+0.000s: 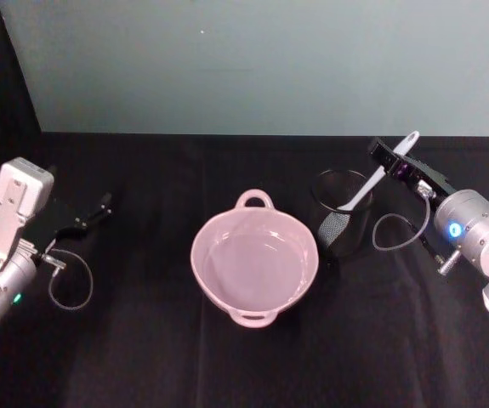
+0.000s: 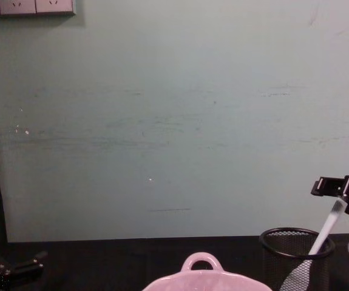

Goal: Use the one hand to pick up the spoon and stir the clear water in the bowl.

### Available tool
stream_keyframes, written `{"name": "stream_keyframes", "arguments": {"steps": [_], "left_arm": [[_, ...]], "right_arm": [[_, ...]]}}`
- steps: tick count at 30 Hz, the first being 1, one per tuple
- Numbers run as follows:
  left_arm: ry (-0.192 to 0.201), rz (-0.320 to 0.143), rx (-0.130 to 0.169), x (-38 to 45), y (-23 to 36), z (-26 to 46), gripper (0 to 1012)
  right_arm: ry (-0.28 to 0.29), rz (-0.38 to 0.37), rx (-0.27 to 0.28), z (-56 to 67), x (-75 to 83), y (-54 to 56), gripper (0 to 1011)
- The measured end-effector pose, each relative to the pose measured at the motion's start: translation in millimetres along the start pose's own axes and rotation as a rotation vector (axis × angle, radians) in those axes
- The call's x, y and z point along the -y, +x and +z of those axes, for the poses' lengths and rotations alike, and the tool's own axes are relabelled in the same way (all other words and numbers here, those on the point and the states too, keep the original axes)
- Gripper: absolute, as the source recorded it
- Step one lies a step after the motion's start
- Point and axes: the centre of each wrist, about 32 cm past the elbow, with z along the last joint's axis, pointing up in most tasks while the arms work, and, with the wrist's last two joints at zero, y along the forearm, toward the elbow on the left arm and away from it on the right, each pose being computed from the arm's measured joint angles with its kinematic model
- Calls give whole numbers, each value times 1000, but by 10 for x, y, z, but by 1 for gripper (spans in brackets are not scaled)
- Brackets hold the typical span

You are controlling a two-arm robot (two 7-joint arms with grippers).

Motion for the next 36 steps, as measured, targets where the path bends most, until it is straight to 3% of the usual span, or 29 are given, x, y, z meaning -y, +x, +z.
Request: {"name": "stream_keyframes", "arguments": {"steps": [10, 12, 31, 36], "left_arm": [[0, 0, 0, 0, 0, 0, 1011], [0, 0, 0, 0, 0, 0, 1011], [0, 0, 0, 0, 0, 0, 1011], [0, 0, 0, 0, 0, 0, 1011]], "right_arm": [[0, 0, 1, 0, 0, -2, 954], [10, 1, 23, -5, 19, -2, 1002], [27, -5, 126, 9, 297, 27, 1002], [78, -23, 196, -29, 432, 62, 1003]]}}
